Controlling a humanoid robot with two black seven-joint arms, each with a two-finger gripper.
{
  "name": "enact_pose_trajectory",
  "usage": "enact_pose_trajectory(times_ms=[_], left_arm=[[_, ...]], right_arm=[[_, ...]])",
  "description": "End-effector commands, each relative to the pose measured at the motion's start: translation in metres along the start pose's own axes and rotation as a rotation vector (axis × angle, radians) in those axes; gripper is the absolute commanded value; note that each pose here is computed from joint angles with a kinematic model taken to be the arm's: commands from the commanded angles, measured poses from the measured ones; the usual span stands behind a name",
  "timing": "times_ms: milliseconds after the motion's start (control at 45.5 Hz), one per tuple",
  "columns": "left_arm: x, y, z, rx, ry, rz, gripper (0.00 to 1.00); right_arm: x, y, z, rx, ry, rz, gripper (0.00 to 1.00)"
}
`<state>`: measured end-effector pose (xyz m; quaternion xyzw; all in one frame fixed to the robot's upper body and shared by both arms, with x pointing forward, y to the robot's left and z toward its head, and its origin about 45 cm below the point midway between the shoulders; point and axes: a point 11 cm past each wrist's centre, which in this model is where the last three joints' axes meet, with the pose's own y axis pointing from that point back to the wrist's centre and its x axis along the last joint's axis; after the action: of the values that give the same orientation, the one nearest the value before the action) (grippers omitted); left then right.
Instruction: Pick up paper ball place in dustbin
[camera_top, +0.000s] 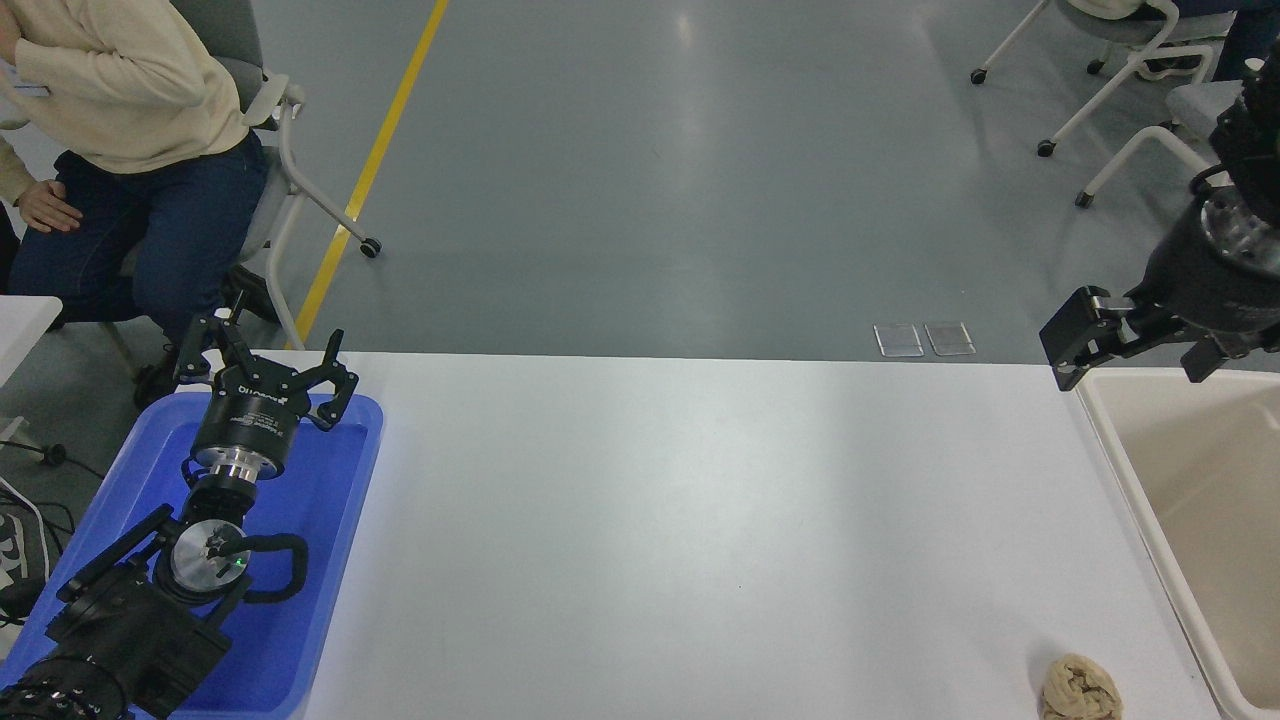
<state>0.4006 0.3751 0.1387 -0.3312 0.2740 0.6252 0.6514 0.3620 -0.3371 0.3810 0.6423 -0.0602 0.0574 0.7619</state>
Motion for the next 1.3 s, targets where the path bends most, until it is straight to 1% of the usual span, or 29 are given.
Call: enact_pose_trajectory(times_ms=[0,154,330,396,813,1033,1275], left_arm=[[0.000,0.000,0.000,-0.001,0.000,0.000,1.00],[0.000,0.000,0.000,-0.001,0.000,0.000,1.00],[0.000,0.000,0.000,-0.001,0.000,0.000,1.00],[0.000,0.000,0.000,-0.001,0.000,0.000,1.00],[0.000,0.000,0.000,-0.001,0.000,0.000,1.00],[0.000,0.000,0.000,-0.001,0.000,0.000,1.00],[0.000,0.000,0.000,-0.001,0.000,0.000,1.00]], right_arm=[[0.001,0.002,-0.002,0.001,0.005,0.007,1.00],[0.002,0.004,-0.002,0.001,0.003,0.009,1.00],[0.012,0.030,0.008,-0.023,-0.014,0.084,1.00],[0.011,0.031,0.013,-0.034,-0.023,0.083,1.00],[0.001,0.006,0.023,-0.050,-0.045,0.014,1.00],[-0.002,0.000,0.017,-0.017,-0.065,-0.002,1.00],[-0.023,-0.043,0.022,0.011,-0.091,-0.111,1.00]])
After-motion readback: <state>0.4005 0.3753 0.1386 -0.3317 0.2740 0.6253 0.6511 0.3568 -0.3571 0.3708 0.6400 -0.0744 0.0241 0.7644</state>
